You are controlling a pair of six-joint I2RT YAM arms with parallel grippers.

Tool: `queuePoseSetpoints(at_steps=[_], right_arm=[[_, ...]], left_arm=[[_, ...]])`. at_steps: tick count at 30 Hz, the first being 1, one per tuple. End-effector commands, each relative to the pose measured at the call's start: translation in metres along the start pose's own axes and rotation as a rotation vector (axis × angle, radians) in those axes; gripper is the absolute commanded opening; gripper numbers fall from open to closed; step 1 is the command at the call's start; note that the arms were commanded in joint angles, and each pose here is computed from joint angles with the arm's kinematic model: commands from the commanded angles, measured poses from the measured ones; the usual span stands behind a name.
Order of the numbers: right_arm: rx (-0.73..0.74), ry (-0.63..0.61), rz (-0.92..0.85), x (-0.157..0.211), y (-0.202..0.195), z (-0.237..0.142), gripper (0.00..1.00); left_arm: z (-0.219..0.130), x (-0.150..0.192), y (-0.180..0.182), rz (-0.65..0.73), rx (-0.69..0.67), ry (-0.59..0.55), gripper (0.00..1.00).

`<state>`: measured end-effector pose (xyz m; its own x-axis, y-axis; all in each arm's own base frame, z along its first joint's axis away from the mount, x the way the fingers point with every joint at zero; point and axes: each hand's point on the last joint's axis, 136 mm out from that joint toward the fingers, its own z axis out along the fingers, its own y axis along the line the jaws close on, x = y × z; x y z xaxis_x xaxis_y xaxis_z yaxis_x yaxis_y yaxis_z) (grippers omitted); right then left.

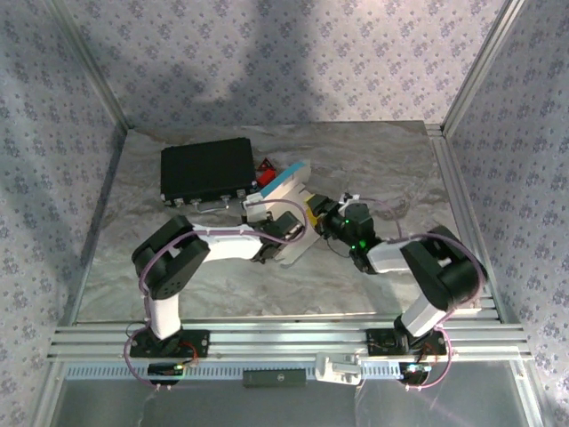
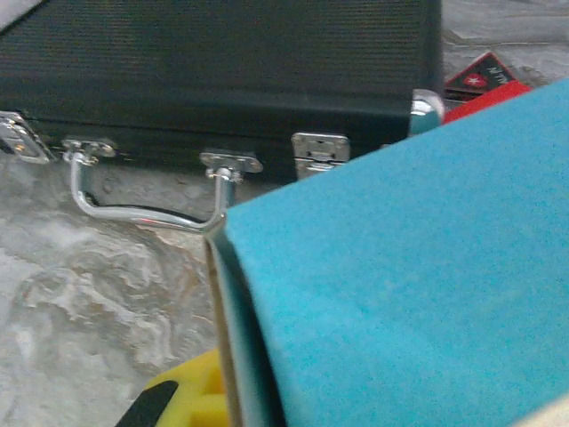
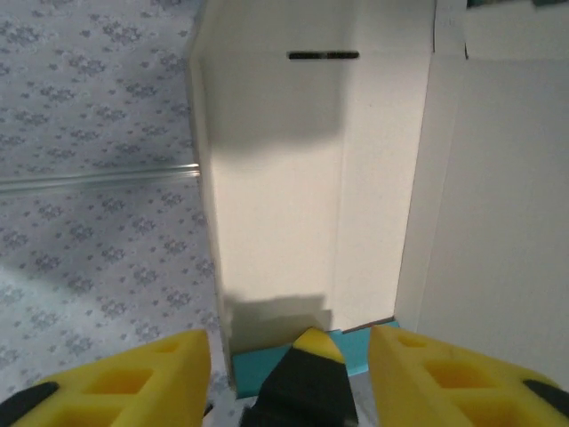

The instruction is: Fold the paper box

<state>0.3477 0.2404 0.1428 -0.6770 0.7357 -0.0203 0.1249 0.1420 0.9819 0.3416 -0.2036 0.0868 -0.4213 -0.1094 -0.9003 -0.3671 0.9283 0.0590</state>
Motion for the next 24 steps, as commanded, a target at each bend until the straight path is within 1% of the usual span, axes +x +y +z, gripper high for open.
queuePoseSetpoints(at_steps=[1,3,5,7,9,11,14,18,20,24], right_arm=[[0.051,-0.049,-0.049,-0.013,0.012,-0.02,0.6],[0.067,-0.066,-0.071,-0.02,0.026,-0.035,0.63],[0.097,-0.09,-0.105,-0.028,0.038,-0.051,0.63],[0.132,-0.123,-0.149,-0.036,0.05,-0.069,0.61],[0.165,-0.147,-0.198,-0.044,0.06,-0.085,0.62],[0.188,-0.154,-0.224,-0.052,0.069,-0.095,0.61],[0.202,-0.155,-0.248,-0.061,0.082,-0.101,0.6],[0.205,-0.145,-0.286,-0.067,0.105,-0.098,0.59],[0.207,-0.145,-0.299,-0.07,0.117,-0.096,0.59],[0.218,-0.14,-0.309,-0.073,0.133,-0.09,0.58]], left_arm=[[-0.007,-0.015,0.001,0.085,0.036,-0.042,0.0],[-0.011,-0.022,-0.002,0.093,0.078,-0.051,0.0],[-0.015,-0.031,-0.003,0.103,0.115,-0.06,0.0],[-0.019,-0.042,-0.005,0.12,0.153,-0.064,0.0],[-0.023,-0.053,-0.007,0.122,0.205,-0.059,0.0],[-0.027,-0.065,-0.011,0.121,0.287,-0.041,0.0],[-0.037,-0.079,-0.02,0.135,0.415,-0.015,0.0],[-0.043,-0.084,-0.035,0.17,0.59,0.102,0.0],[-0.048,-0.083,-0.04,0.2,0.644,0.142,0.0],[-0.055,-0.081,-0.042,0.239,0.682,0.203,0.0]])
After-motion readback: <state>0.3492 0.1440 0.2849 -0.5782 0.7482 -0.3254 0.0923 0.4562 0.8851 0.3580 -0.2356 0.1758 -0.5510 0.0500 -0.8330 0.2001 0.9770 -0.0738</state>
